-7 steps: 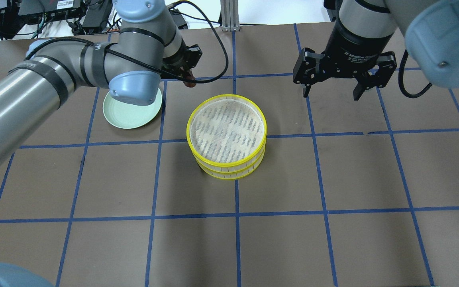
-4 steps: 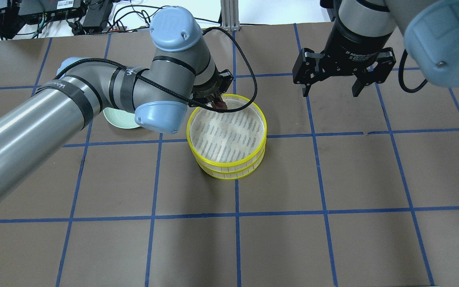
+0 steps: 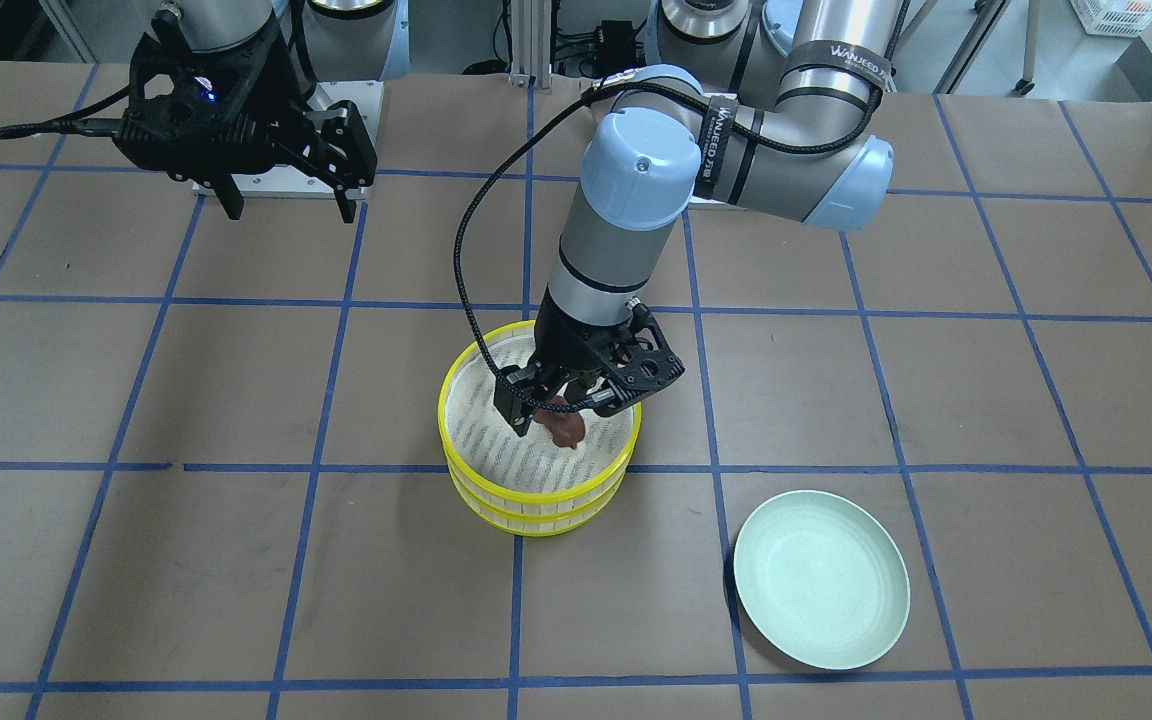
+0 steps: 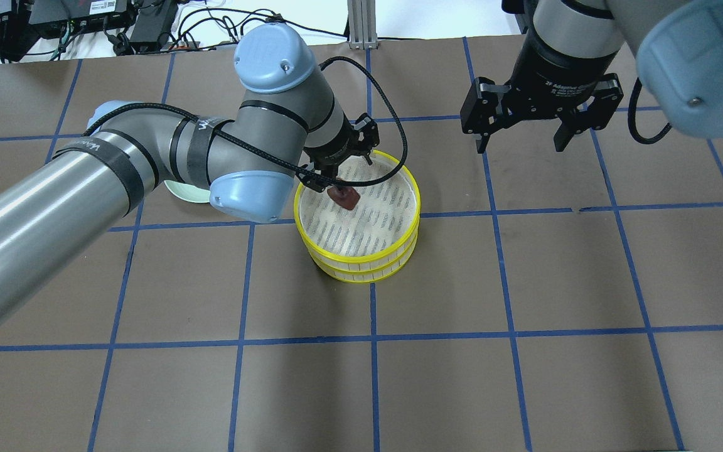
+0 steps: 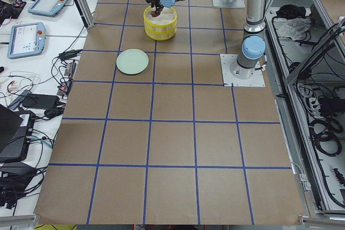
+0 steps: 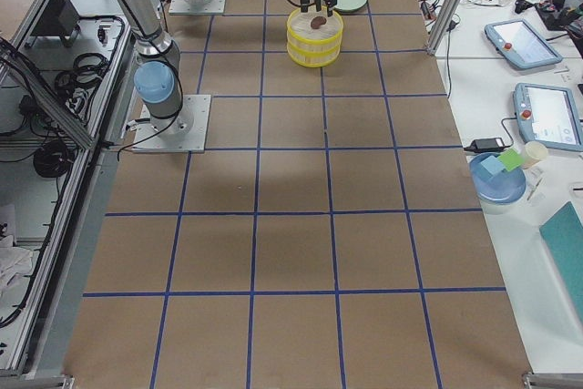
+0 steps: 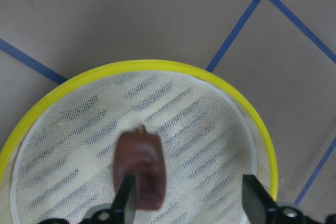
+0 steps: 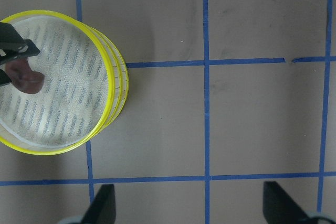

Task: Place buns in different layers of steamer
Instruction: 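Carry the brown bun over the steamer and lower it into the top tier, then open the left gripper and withdraw it toward the plate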

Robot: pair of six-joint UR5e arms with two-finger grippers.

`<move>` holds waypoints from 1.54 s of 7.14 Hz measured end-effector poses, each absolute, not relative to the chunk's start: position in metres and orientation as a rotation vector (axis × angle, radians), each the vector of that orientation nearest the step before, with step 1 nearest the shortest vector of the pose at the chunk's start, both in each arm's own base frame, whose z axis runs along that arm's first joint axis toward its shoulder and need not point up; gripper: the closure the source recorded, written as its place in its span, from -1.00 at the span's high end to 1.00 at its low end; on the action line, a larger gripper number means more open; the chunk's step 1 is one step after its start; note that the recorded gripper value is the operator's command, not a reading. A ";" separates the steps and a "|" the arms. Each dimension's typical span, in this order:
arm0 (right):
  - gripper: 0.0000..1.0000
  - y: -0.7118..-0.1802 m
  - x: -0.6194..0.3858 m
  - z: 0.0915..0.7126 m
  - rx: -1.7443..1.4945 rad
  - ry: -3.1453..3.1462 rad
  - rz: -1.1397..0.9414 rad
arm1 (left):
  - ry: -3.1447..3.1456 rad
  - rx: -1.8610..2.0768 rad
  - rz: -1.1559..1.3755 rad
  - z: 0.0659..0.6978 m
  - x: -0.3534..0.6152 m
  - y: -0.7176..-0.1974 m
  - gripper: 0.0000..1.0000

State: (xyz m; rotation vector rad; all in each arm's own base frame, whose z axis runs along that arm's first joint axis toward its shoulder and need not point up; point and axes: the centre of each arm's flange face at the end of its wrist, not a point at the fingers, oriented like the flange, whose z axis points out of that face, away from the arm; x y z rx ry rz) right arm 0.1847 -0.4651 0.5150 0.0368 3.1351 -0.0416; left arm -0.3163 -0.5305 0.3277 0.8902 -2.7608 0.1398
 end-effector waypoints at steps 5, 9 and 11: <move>1.00 -0.466 0.185 0.514 0.036 3.135 -0.041 | -2.879 0.445 0.243 0.380 -0.266 -0.559 1.00; 1.00 -0.465 0.186 0.513 0.047 3.136 -0.036 | -3.070 0.175 0.247 0.434 -0.157 -0.563 1.00; 1.00 -0.464 0.186 0.513 0.046 3.136 -0.036 | -3.162 0.108 0.242 0.462 -0.131 -0.545 1.00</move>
